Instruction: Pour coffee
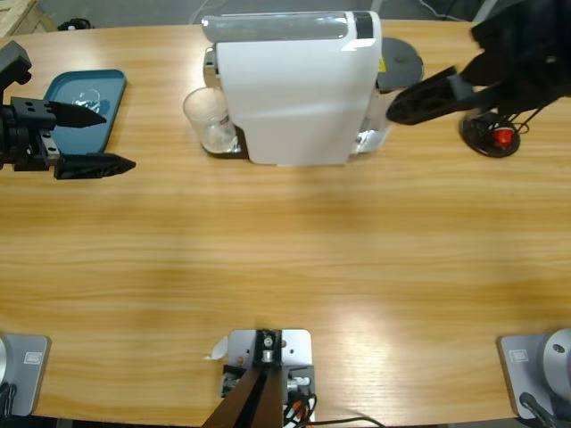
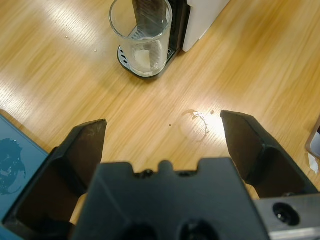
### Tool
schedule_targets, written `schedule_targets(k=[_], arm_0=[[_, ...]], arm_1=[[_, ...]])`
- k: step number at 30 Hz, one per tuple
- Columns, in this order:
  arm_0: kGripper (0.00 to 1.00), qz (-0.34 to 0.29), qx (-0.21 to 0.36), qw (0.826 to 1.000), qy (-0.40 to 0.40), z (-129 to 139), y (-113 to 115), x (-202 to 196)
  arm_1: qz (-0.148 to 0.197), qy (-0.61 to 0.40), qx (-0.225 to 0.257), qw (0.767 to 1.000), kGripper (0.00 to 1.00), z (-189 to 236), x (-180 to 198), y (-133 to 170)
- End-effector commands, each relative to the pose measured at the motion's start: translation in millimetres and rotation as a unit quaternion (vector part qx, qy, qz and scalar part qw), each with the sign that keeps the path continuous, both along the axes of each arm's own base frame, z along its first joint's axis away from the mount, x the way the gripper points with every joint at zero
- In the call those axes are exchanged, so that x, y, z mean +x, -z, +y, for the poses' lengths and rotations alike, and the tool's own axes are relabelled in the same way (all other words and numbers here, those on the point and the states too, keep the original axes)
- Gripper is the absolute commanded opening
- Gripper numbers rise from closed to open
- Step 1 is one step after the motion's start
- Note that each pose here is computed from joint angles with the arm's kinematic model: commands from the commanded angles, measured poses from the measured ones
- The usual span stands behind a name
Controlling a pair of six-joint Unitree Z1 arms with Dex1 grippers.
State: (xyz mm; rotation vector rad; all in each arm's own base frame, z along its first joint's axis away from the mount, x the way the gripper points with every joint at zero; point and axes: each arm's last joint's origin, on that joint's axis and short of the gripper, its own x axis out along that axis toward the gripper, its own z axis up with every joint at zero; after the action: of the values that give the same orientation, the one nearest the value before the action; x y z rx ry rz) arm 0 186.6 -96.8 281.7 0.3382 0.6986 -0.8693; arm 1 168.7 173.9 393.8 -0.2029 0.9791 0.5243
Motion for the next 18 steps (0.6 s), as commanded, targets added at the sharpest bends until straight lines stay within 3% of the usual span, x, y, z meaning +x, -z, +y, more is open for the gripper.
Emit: schedule_targets(k=[1, 18], arm_0=[[0.991, 0.011, 0.003, 1.0, -0.005, 1.6, 7.0, 1.2], [0.991, 0.024, 0.005, 1.0, -0.006, -4.2, 20.0, 18.4]], arm_1=[[-0.026, 0.0, 0.022, 0.999, 1.0, -36.3, -35.6, -5.5], [-0.024, 0.0, 0.018, 1.0, 1.0, -32.8, -32.3, -2.6]])
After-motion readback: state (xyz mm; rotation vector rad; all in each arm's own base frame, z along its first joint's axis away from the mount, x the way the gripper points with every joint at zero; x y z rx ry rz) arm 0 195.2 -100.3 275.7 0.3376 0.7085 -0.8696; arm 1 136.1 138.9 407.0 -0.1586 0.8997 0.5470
